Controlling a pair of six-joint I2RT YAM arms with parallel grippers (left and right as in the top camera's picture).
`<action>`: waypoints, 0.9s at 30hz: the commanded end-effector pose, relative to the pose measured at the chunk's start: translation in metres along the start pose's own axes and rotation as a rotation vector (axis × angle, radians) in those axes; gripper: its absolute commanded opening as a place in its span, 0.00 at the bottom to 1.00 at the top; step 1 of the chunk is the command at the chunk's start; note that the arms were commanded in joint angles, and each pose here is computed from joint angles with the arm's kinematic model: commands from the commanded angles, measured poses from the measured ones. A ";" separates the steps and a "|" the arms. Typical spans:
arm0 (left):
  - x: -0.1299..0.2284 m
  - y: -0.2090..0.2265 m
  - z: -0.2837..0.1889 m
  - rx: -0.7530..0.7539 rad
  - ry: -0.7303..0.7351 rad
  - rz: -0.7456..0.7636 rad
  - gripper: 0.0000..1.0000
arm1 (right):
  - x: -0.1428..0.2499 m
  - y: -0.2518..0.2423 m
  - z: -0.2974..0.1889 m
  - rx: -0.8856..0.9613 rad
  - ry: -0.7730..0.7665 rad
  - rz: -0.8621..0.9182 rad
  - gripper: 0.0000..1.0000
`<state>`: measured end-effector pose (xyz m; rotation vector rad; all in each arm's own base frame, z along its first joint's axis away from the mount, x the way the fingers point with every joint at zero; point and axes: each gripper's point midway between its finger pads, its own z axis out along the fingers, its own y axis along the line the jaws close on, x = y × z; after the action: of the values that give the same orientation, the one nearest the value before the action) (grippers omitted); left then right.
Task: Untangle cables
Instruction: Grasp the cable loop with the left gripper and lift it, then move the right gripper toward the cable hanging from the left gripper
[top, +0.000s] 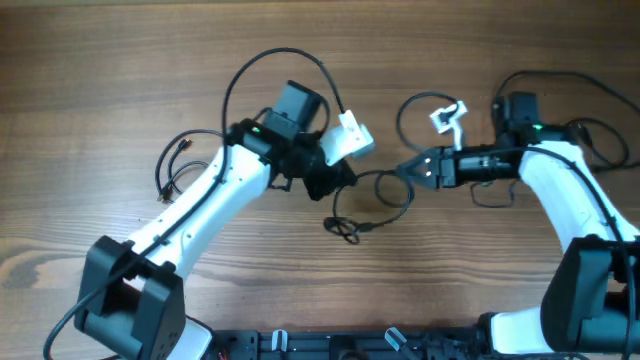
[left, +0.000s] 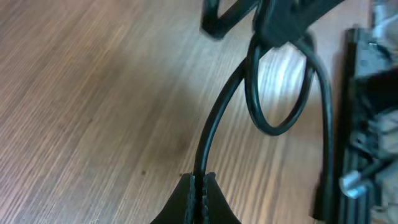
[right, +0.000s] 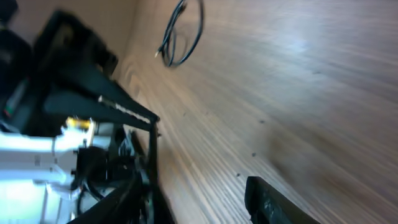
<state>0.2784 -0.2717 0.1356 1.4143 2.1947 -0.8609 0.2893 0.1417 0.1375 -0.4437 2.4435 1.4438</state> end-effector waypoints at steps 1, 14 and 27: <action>-0.002 -0.021 -0.020 0.154 -0.095 0.124 0.04 | 0.001 0.017 0.008 -0.046 0.014 -0.089 0.56; 0.024 -0.014 -0.040 0.191 -0.099 0.150 0.04 | 0.012 0.054 0.011 -0.223 0.015 -0.145 0.37; 0.025 -0.014 -0.040 0.191 -0.097 0.149 0.04 | 0.010 0.055 0.035 -0.190 0.064 -0.189 0.04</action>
<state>0.2596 -0.2317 0.1460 1.5638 2.0007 -1.0613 0.2482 0.2006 0.1606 -0.8091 2.2313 1.6529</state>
